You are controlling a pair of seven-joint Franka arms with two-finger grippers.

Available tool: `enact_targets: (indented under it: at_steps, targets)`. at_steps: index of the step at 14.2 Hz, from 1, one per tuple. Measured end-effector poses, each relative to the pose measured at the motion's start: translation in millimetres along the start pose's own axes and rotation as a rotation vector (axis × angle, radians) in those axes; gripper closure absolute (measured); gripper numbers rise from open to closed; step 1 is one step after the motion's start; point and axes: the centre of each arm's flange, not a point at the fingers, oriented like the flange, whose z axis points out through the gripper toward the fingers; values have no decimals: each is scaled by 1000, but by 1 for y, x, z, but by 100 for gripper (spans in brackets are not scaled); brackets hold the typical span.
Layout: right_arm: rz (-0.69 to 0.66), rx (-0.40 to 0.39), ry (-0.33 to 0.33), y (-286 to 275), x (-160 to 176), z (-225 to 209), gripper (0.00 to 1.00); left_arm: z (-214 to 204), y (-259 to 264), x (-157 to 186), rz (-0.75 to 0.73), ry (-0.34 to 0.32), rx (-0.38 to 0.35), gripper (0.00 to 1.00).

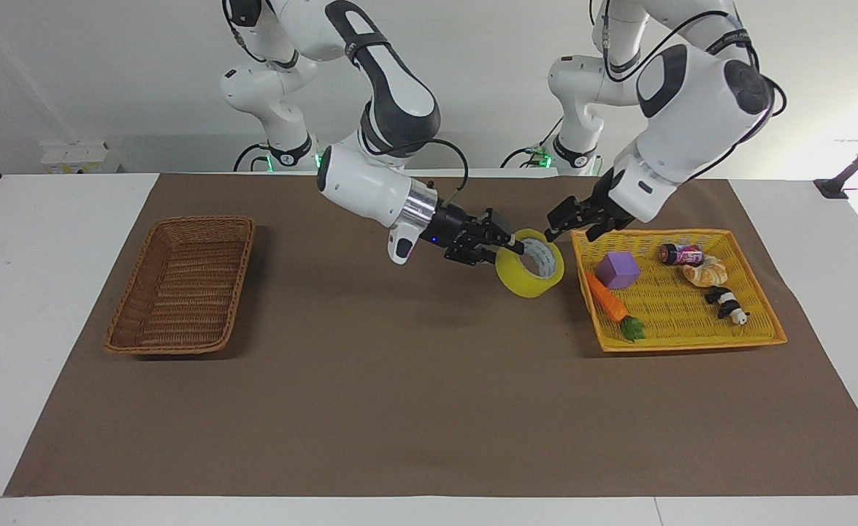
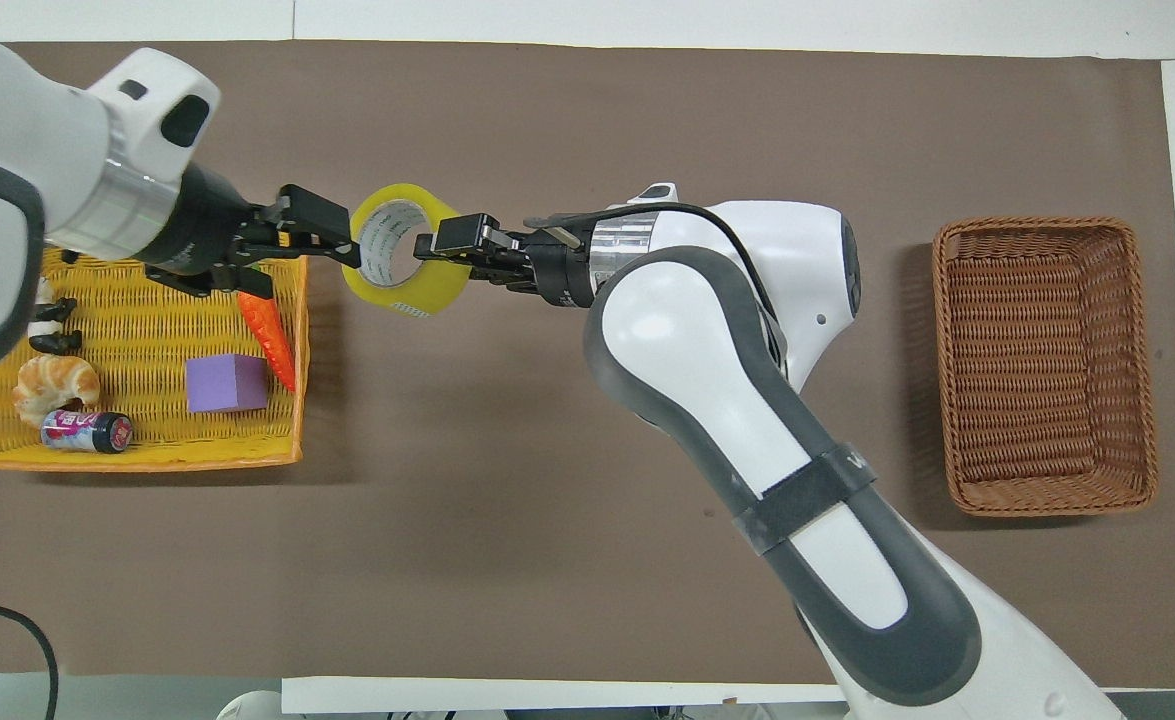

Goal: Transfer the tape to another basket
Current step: 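Open the left gripper and withdraw while the right gripper carries the tape, then lower the tape into the wicker basket with the right gripper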

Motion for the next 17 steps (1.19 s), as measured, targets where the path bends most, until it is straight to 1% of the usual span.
enact_targets:
  at_steps: [2, 4, 5, 6, 8, 10, 12, 14, 15, 16, 17]
  targets:
    - [-13, -24, -31, 13, 19, -21, 46, -16, -33, 11, -1, 30, 48, 0]
    - [-23, -60, -70, 35, 52, -70, 46, -24, -67, 21, 23, 22, 77, 0]
    - [-35, -85, -96, 49, 68, -103, 46, -27, -83, 24, 45, 17, 104, 0]
    - [-53, -107, -118, 67, 83, -143, 46, -30, -96, 26, 68, 17, 147, 0]
    - [-80, -126, -144, 107, 106, -227, 46, -34, -109, 29, 105, 27, 224, 0]
    - [-96, -162, -152, 165, 118, -322, 46, -40, -119, 31, 112, 36, 248, 0]
    - [-122, -197, -154, 226, 110, -415, 46, -48, -128, 34, 102, 49, 248, 0]
    - [-146, -201, -124, 281, 90, -487, 46, -53, -136, 35, 90, 56, 246, 0]
    - [-156, -191, -117, 308, 76, -513, 46, -54, -138, 36, 87, 57, 245, 0]
    - [-161, -184, -118, 331, 63, -528, 46, -54, -139, 36, 86, 57, 245, 0]
    - [-166, -173, -122, 352, 51, -535, 46, -55, -140, 36, 83, 59, 245, 0]
